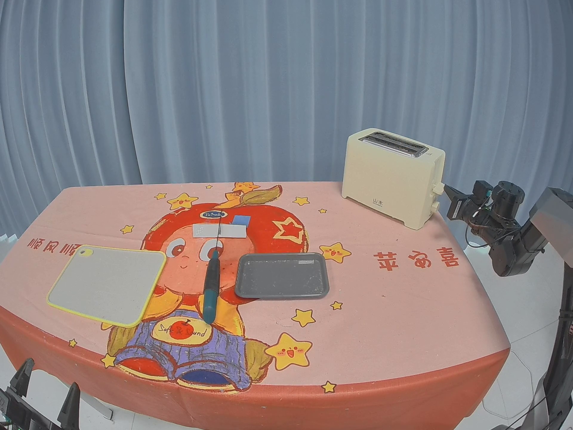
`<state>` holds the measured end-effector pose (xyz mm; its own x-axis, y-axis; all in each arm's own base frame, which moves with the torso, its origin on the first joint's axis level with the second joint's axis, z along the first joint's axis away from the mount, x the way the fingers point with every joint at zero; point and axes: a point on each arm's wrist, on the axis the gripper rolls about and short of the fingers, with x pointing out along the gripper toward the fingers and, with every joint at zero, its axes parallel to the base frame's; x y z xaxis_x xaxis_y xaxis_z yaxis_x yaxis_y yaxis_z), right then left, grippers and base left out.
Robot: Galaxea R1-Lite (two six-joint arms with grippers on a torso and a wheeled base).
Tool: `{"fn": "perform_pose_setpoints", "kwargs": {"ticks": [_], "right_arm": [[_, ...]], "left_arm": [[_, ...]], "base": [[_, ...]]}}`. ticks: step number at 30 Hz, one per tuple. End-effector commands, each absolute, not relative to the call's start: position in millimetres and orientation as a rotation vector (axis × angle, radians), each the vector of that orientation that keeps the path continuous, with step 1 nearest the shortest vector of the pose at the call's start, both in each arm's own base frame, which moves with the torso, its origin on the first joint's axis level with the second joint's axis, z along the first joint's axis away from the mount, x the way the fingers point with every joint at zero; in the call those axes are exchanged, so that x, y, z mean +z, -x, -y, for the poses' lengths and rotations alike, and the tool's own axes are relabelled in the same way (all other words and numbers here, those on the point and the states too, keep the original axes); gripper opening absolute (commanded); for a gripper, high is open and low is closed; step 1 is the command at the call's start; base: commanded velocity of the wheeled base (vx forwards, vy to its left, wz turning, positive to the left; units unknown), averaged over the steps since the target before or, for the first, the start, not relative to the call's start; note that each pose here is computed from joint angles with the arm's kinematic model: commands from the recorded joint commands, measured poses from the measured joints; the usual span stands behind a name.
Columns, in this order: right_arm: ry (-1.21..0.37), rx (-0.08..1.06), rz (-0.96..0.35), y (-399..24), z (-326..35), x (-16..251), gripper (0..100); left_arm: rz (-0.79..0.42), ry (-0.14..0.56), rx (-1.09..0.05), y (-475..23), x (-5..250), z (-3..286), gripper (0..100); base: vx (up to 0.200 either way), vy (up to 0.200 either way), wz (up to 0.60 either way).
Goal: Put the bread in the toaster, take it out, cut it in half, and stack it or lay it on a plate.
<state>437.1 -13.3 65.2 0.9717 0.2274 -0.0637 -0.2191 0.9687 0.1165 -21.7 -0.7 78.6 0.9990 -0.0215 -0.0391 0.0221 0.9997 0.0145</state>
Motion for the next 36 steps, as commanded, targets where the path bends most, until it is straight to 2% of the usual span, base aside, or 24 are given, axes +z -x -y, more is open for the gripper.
{"fn": "perform_pose_setpoints", "kwargs": {"ticks": [1,8,12,21,22,30,32,33,34,36], "right_arm": [[-0.112,0.227,-0.098,-438,13,58,0],[-0.103,0.227,-0.066,-437,13,67,0],[-0.098,0.226,-0.004,-432,12,93,0],[-0.095,0.214,0.072,-415,12,118,0],[-0.092,0.206,0.093,-402,11,126,0],[-0.073,0.158,0.153,-343,24,146,0],[-0.064,0.149,0.194,-309,25,161,0],[-0.064,0.149,0.194,-309,25,161,0],[-0.06,0.15,0.197,-283,24,167,0],[-0.061,0.151,0.198,-264,22,170,0]], "left_arm": [[-0.049,-0.015,-0.022,21,76,1,100],[-0.049,-0.015,-0.022,21,76,1,100],[-0.049,-0.015,-0.022,21,76,1,100],[-0.049,-0.015,-0.022,21,76,1,100],[-0.049,-0.015,-0.022,21,76,1,100],[-0.049,-0.015,-0.022,21,76,1,100],[-0.049,-0.015,-0.022,21,76,1,100],[-0.049,-0.015,-0.022,21,76,1,100],[-0.049,-0.015,-0.022,21,76,1,100],[-0.049,-0.015,-0.022,21,76,1,100]], "base": [[0.0,0.0,0.0],[0.0,0.0,0.0],[0.0,0.0,0.0],[0.0,0.0,0.0],[0.0,0.0,0.0],[0.0,0.0,0.0],[0.0,0.0,0.0],[0.0,0.0,0.0],[0.0,0.0,0.0],[0.0,0.0,0.0]]}}
